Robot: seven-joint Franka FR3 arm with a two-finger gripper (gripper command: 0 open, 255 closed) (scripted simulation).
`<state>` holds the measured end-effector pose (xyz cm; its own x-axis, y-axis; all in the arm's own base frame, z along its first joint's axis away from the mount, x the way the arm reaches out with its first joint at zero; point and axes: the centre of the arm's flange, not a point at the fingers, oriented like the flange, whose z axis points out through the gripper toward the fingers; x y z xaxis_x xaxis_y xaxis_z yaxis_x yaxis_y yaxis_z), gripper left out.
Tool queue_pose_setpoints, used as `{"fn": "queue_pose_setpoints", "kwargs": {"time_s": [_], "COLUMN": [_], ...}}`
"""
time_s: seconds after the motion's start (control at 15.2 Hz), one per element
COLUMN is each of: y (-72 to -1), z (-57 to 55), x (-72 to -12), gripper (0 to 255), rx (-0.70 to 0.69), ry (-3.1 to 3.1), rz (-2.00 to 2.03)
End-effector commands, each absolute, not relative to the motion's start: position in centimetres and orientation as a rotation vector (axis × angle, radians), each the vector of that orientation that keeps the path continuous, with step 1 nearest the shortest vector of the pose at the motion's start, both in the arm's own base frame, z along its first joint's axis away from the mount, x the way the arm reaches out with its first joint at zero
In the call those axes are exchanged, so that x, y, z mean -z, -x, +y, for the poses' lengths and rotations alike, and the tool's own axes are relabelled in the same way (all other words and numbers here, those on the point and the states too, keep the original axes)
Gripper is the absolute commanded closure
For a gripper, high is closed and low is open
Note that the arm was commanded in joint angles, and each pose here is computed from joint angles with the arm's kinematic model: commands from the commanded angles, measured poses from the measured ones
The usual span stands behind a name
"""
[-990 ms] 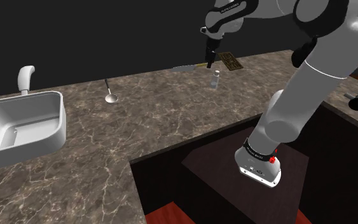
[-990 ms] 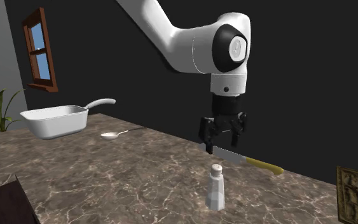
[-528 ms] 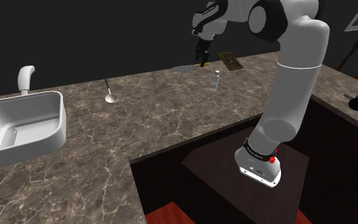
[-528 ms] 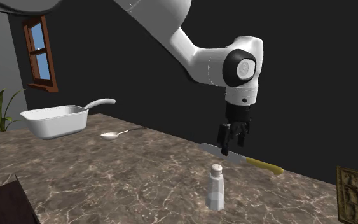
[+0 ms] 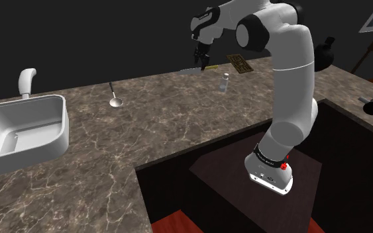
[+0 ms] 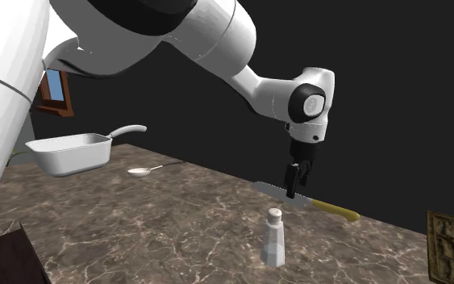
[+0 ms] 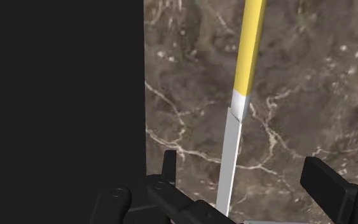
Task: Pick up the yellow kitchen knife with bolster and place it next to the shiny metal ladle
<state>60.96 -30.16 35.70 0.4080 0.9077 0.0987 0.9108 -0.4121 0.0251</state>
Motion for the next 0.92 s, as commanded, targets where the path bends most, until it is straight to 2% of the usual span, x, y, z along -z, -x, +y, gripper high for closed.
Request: {"fn": "queue_pose_setpoints", "kwargs": {"time_s": [0.0,0.73,0.79,0.86], "y": [-61.1,-61.2,-61.2,-61.2], "z": [-30.0,-29.9,-29.9,-29.9], "x": [-34.7,-32.8,-32.8,-32.8], "gripper": [0,0,255,255], "rx": [0.152,0.152,0.152,0.152], "ry": [2.605,2.605,2.605,2.605], "rz": [-1.69,-1.69,-1.69,-1.69]}}
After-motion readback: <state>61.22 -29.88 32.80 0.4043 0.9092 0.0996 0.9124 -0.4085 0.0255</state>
